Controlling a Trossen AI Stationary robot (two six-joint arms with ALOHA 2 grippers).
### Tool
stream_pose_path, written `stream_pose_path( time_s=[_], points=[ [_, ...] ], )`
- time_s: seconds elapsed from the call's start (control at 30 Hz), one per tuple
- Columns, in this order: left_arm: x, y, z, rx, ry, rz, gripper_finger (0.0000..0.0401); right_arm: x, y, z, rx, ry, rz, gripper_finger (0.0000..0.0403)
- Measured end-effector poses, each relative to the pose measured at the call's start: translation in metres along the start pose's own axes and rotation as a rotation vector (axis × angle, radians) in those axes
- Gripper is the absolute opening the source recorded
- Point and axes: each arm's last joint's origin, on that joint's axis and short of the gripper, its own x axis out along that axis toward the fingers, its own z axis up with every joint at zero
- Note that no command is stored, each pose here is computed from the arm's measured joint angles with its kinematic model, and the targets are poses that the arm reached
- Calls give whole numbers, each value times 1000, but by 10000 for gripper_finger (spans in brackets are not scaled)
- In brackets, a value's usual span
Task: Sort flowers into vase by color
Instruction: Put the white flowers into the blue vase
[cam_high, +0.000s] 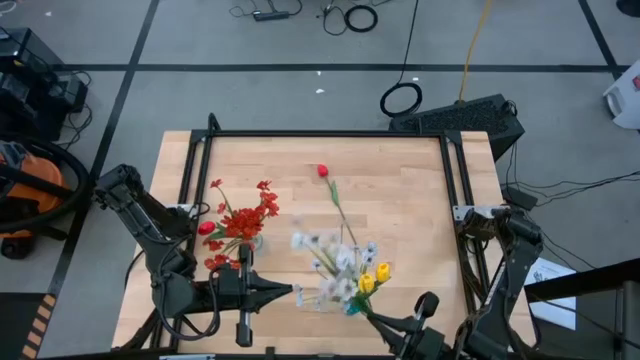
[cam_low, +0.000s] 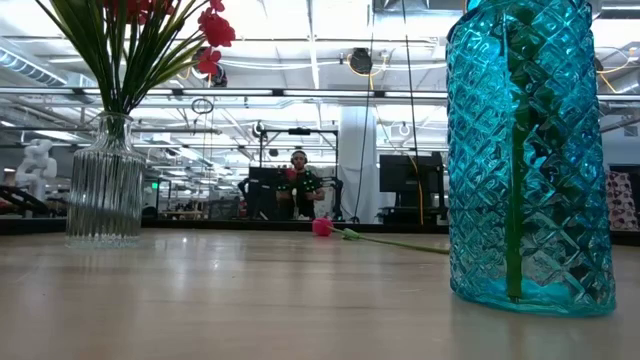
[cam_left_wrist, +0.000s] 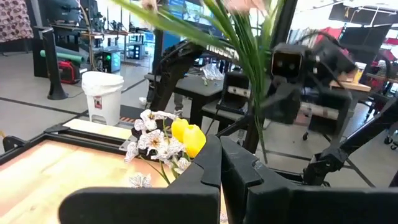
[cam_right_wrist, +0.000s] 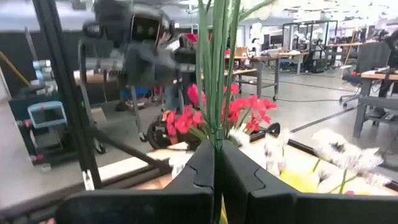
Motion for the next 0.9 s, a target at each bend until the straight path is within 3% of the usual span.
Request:
stream_pose_path(
  time_s=[0.17, 0.37, 0.57, 0.77, 0.9],
  points=[
    [0, 0, -1, 6, 4, 0, 0, -5, 0, -23, -55, 25, 35, 0],
    [-3, -4, -1, 0, 10, -55, 0, -20, -18, -47, -26, 11, 47, 0],
    [-7, -7, -1, -48, 15, -78, 0, -23, -36, -50, 45, 6, 53, 0],
    [-8, -8, -2, -47, 19, -81, 0, -23, -29, -50, 46, 37, 56, 0],
    [-8, -8, -2, -44, 19, -80, 0, -21, -16, -50, -8, 160, 101, 0]
  ],
)
